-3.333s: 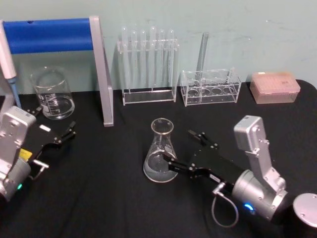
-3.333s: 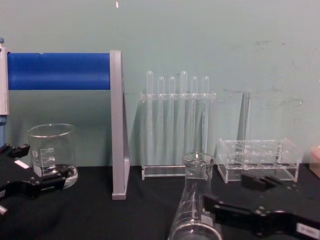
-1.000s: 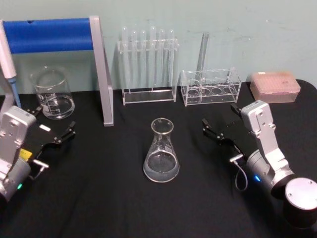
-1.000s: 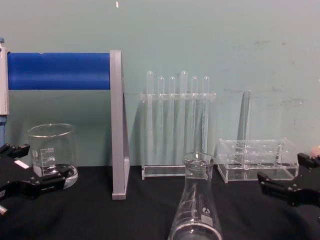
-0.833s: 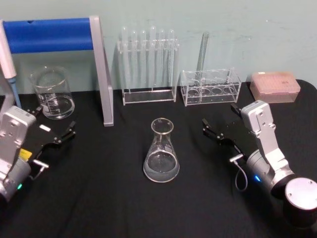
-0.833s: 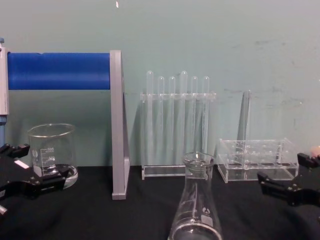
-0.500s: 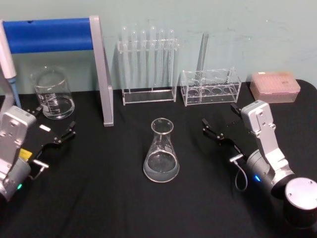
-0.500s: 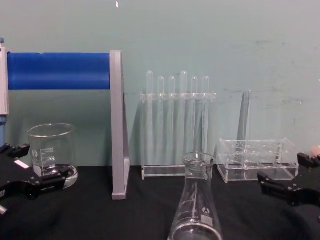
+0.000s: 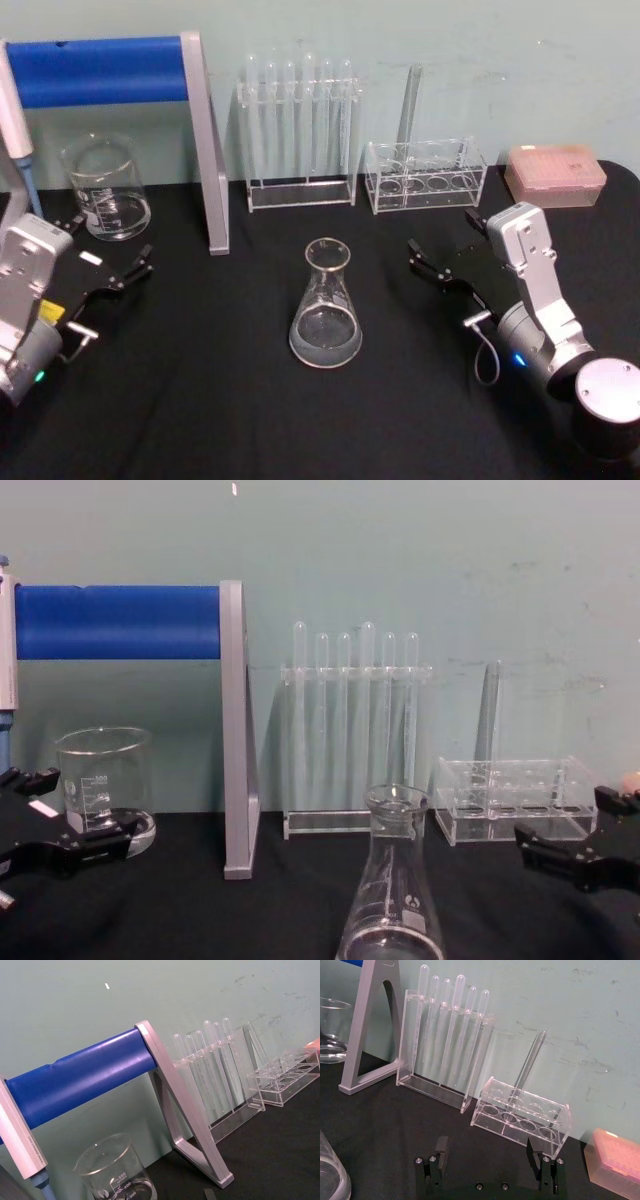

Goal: Grasp the erlenmeyer flask with one hand, shake it three times, then place it back.

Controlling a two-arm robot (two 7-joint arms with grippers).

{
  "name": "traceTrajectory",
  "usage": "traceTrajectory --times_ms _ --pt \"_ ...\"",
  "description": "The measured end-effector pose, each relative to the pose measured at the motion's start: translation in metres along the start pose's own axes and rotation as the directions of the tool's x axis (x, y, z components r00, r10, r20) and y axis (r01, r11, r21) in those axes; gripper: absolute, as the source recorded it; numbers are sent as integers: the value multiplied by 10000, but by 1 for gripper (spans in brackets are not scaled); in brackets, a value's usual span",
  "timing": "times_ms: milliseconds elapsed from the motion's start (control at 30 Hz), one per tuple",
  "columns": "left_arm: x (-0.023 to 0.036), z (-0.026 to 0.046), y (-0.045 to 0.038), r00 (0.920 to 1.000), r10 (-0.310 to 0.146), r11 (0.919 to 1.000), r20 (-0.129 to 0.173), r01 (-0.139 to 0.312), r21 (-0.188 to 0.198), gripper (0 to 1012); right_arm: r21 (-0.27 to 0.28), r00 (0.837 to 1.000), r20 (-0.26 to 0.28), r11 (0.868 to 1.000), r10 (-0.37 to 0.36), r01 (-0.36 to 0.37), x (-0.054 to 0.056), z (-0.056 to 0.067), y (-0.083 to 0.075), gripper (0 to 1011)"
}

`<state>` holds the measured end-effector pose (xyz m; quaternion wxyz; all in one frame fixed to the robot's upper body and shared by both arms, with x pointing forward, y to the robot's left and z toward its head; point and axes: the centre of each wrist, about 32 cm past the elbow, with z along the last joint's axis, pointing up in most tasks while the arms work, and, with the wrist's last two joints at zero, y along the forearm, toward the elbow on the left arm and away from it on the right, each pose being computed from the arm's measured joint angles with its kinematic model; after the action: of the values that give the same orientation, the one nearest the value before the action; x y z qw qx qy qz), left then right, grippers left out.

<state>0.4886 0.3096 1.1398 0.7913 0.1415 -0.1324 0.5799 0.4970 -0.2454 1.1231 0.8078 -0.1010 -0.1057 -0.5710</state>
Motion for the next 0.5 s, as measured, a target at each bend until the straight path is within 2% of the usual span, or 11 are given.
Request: traceTrajectory --times_ms 500 --pt "0 0 0 10000 0 10000 1 0 0 1001 0 10000 0 10000 0 0 0 0 0 1002"
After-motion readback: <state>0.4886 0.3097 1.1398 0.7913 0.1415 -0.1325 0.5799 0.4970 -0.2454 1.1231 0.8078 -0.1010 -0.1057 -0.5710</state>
